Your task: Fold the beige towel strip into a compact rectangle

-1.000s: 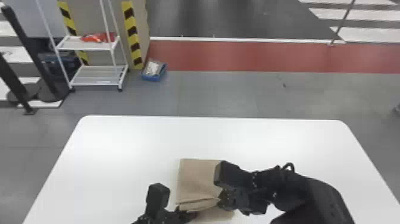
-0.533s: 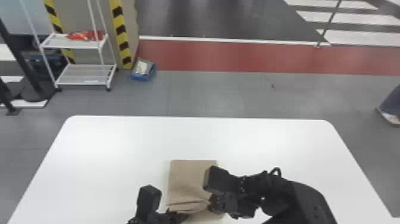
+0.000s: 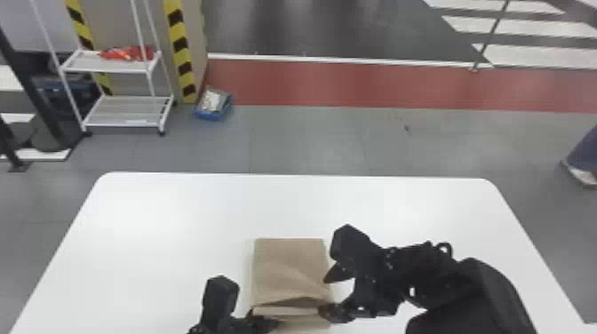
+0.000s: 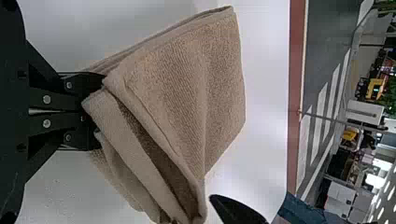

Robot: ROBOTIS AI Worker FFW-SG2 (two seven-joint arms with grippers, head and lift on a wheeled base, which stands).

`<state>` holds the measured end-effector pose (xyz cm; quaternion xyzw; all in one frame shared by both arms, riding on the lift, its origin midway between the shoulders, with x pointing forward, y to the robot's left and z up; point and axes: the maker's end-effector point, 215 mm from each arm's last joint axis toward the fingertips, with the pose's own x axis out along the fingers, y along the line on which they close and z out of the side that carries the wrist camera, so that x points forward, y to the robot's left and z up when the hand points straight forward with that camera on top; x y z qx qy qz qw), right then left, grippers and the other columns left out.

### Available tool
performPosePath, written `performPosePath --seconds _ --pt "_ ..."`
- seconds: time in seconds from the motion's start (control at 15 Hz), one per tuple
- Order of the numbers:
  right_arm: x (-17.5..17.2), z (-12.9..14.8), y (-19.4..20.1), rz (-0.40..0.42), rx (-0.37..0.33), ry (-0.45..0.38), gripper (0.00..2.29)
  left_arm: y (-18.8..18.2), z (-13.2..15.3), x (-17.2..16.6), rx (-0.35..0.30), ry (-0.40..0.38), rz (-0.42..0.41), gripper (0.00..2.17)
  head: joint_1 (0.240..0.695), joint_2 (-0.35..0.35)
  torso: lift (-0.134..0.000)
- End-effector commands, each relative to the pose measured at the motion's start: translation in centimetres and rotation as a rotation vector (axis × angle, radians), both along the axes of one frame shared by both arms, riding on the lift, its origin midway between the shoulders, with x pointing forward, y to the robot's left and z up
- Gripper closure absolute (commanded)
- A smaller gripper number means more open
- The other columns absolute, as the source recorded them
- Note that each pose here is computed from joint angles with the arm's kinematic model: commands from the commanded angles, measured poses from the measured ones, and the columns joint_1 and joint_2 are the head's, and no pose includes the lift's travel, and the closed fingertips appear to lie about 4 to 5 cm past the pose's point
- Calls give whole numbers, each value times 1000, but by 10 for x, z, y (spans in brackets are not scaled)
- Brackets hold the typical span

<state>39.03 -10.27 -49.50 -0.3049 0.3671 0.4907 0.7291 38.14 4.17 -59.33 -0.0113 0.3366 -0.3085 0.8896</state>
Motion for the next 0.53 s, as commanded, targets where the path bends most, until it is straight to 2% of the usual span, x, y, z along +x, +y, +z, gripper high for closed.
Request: performPosePath --seconds 0.0,0.2,0.33,0.47 --pt "12 27 -11 -69 143 0 36 1 0 1 0 -1 2 1710 695 -85 0" --pt "21 37 -10 -138 274 10 49 0 1 2 -3 -2 1 1710 695 -101 0" --pt "30 21 -12 -197 285 -26 218 -3 7 2 -15 -8 0 1710 695 -103 0" --pt "35 18 -9 -206 321 -78 218 -4 28 -4 -43 -32 1 1706 695 -110 0"
